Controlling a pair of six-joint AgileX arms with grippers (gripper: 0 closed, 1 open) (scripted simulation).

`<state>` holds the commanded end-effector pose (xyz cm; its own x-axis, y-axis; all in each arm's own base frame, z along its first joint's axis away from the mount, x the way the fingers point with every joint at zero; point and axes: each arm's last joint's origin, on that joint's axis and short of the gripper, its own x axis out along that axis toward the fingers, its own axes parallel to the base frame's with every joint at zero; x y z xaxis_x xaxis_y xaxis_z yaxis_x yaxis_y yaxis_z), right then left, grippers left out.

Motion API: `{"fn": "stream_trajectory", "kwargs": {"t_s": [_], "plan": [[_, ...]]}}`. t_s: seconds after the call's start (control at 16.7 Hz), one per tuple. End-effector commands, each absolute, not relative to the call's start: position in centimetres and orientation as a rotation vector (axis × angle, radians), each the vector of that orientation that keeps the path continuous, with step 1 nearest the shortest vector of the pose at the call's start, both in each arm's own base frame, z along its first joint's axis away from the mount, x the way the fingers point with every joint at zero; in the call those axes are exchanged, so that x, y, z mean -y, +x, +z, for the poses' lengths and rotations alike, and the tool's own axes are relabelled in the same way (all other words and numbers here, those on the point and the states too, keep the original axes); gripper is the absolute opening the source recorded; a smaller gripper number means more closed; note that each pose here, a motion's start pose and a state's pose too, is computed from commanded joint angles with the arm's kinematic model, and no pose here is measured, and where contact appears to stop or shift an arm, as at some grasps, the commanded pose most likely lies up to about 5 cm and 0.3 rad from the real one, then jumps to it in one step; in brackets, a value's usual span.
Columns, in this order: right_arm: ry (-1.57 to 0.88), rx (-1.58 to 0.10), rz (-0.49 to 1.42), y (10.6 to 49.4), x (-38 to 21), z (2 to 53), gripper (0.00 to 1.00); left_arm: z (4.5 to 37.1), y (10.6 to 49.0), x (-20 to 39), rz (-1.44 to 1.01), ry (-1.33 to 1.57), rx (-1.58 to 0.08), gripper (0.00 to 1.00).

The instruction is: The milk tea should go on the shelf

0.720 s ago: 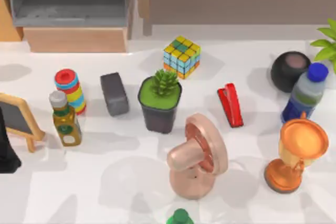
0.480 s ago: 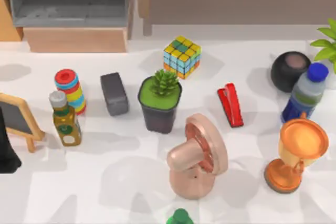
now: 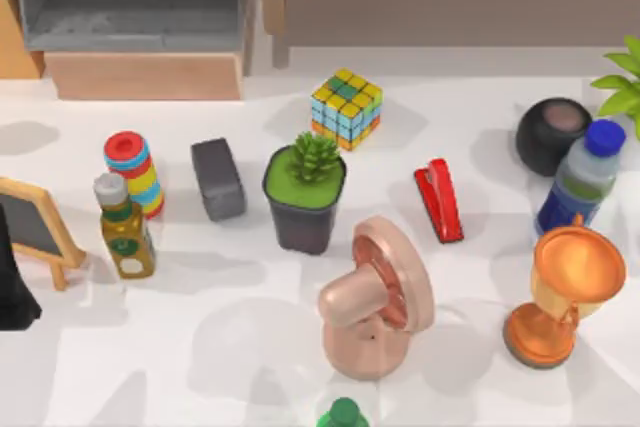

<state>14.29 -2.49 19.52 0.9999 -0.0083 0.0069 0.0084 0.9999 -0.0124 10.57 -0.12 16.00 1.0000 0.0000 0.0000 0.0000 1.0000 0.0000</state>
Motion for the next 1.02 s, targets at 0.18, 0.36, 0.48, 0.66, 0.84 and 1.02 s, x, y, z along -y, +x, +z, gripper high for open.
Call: {"fn": "stream_trajectory", "kwargs": {"t_s": [0.18,0.36,0.48,0.66,0.84,1.02], "plan": [[-0.017,0.007,-0.01,17.0,4.7,20.2,1.0,16.0,10.6,0.1,0.0,0.0,0.0,1.0],[-0.021,0.007,-0.011,19.8,7.8,19.8,1.0,16.0,10.6,0.1,0.0,0.0,0.0,1.0],[-0.022,0.008,-0.012,21.4,10.2,18.9,1.0,16.0,10.6,0.1,0.0,0.0,0.0,1.0],[-0.024,0.008,-0.013,22.9,14.0,16.5,1.0,16.0,10.6,0.1,0.0,0.0,0.0,1.0],[-0.023,0.007,-0.014,23.4,17.5,13.3,1.0,16.0,10.6,0.1,0.0,0.0,0.0,1.0],[-0.019,0.005,-0.015,23.0,20.0,10.2,1.0,16.0,10.6,0.1,0.0,0.0,0.0,1.0]]}}
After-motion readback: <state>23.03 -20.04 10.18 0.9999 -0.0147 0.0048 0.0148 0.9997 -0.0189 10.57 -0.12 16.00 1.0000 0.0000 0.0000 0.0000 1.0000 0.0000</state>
